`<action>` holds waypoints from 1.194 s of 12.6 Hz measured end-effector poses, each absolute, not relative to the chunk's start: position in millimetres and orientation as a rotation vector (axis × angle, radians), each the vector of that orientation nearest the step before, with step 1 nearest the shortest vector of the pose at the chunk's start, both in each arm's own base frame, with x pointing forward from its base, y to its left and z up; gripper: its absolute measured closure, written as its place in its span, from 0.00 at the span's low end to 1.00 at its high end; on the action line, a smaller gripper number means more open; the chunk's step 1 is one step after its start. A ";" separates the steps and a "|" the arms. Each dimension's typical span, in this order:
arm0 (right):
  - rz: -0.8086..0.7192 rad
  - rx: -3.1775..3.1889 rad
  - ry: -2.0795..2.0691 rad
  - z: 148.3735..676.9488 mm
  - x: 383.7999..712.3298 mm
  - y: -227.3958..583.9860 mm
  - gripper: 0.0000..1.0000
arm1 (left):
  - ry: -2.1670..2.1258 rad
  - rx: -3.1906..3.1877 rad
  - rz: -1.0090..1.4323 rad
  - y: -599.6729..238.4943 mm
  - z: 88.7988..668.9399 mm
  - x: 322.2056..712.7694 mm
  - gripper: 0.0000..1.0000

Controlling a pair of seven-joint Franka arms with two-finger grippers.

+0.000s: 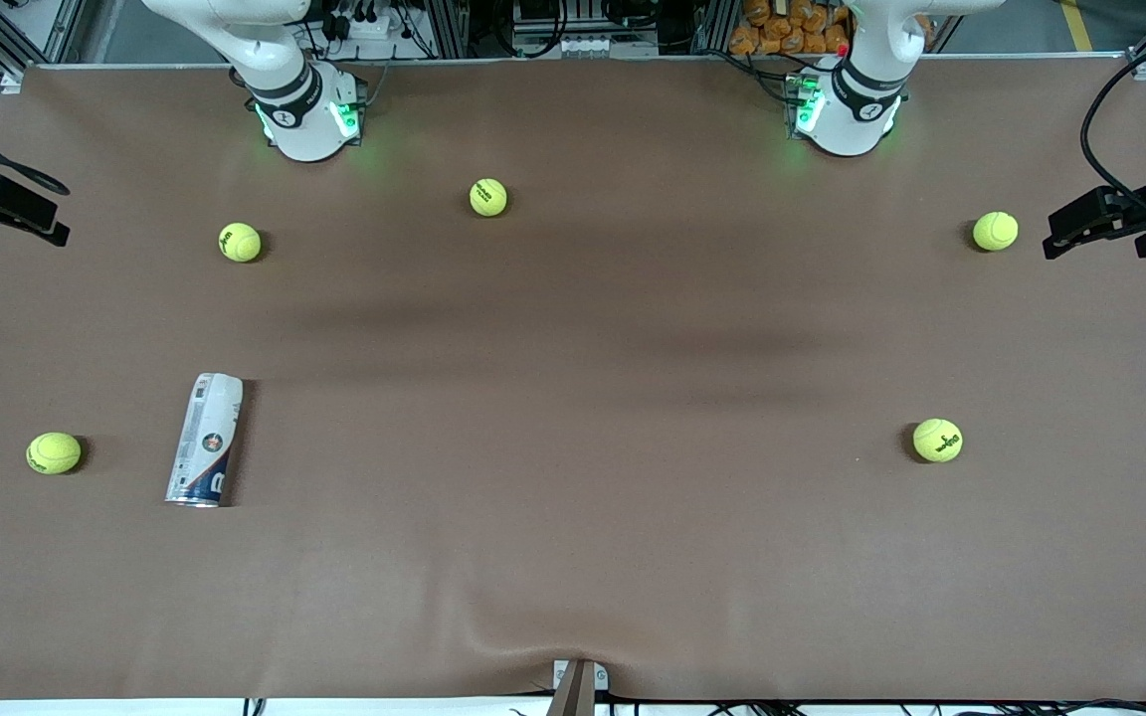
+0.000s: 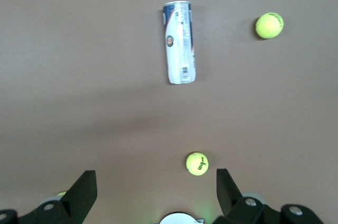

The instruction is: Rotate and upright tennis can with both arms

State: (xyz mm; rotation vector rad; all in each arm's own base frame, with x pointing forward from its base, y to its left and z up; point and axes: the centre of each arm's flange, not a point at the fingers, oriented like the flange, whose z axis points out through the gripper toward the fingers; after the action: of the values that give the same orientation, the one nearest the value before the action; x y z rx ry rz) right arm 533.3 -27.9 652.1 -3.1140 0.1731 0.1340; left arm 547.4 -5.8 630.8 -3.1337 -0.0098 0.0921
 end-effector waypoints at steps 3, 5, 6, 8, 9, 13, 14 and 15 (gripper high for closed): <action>0.135 -3.098 0.162 652.8 532.7 -25.8 0.00 | -0.010 -3.134 0.092 -5.8 630.8 547.4 0.00; 0.134 -3.097 0.161 653.1 532.5 -25.6 0.00 | -0.010 -3.134 0.092 -5.6 630.8 547.4 0.00; 0.134 -3.097 0.161 653.1 532.5 -25.6 0.00 | -0.010 -3.136 0.092 -5.9 630.8 547.4 0.00; 0.134 -3.097 0.161 653.1 532.5 -25.6 0.00 | -0.010 -3.143 0.093 -6.4 630.8 547.4 0.00; 0.134 -3.097 0.161 653.1 532.5 -25.6 0.00 | -0.011 -3.144 0.093 -6.0 630.8 547.4 0.00; 0.134 -3.097 0.161 653.1 532.4 -25.7 0.00 | -0.011 -3.145 0.093 -6.3 630.8 547.4 0.00; 0.134 -3.097 0.161 653.1 532.5 -25.8 0.00 | -0.012 -3.145 0.093 -6.1 630.8 547.4 0.00; 0.134 -3.097 0.163 652.9 532.5 -26.5 0.00 | -0.014 -3.145 0.093 -5.3 630.8 547.3 0.00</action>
State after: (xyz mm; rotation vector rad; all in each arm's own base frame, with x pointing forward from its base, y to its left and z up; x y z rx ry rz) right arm 532.5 -26.5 652.9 -3.0967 0.1628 0.1343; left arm 547.3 -5.3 630.8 -3.1449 -0.0138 0.0931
